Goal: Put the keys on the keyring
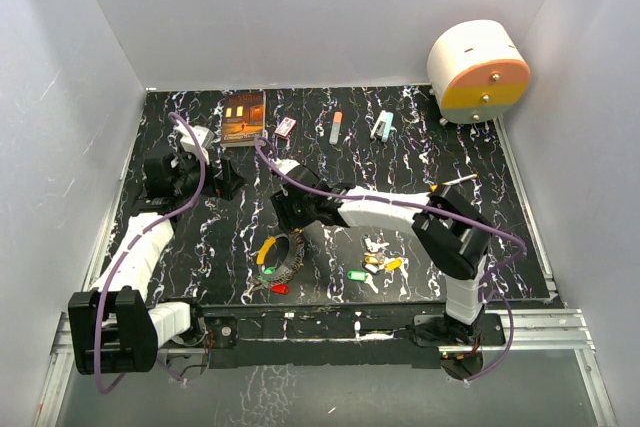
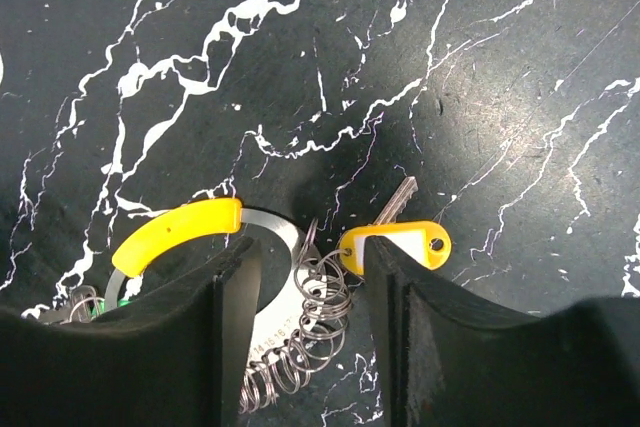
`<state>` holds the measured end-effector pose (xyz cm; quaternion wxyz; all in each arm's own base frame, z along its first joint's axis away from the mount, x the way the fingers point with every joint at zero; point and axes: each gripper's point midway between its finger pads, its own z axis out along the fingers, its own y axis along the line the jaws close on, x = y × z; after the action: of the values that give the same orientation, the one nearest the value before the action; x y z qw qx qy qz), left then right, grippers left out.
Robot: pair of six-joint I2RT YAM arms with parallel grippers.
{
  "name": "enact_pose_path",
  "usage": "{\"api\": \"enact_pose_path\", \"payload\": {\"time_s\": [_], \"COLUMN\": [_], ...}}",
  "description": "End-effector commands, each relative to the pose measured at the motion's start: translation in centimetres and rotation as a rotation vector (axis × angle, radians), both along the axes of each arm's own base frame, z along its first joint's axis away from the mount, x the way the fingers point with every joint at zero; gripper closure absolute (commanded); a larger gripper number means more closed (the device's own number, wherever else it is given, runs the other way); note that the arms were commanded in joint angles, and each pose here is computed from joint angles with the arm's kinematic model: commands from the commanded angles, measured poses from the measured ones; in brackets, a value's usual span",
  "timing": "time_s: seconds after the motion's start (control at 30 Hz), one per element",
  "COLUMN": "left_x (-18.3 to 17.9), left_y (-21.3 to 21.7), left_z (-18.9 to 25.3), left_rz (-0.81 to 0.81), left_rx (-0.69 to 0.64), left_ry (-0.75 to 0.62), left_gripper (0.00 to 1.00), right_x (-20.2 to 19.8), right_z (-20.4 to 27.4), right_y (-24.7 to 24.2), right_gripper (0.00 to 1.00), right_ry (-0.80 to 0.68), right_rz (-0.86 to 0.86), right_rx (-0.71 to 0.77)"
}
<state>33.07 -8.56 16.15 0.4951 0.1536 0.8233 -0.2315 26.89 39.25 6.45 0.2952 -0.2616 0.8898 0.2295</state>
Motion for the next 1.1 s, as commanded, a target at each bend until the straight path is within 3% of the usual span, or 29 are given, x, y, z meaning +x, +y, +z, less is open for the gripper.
{"api": "enact_pose_path", "payload": {"time_s": [0.0,0.37,0.63,0.73,0.93,1.07], "left_x": [0.0,0.0,-0.2,-0.6,-4.9,-5.3], "left_y": [0.1,-0.2,-0.5,-1.2,-5.5,-5.8], "left_z": [1.0,0.2,0.1,0.7,4.1,4.0], "left_rz": [0.004,-0.018,-0.03,-0.064,-0.354,-0.381], "left_rx": [-0.015,-0.036,-0.046,-0.076,-0.268,-0.294], "left_ry": [-0.027,0.01,0.014,0.011,-0.056,-0.042], "left_gripper": [0.06,0.07,0.06,0.06,0.04,0.03], "right_x": [0.9,0.6,0.4,0.5,-1.1,-2.9], "right_z": [1.2,-0.8,-1.4,-0.4,5.3,7.9], "right_y": [1.5,1.5,1.9,1.6,1.5,1.3], "right_gripper": [0.54,0.59,0.89,0.92,0.92,0.92], "right_ry": [-0.021,0.006,0.014,-0.014,-0.171,-0.214], "right_rz": [0.0,0.005,0.028,0.027,0.132,0.192], "right_rx": [0.018,-0.014,-0.013,-0.001,0.201,0.327]}}
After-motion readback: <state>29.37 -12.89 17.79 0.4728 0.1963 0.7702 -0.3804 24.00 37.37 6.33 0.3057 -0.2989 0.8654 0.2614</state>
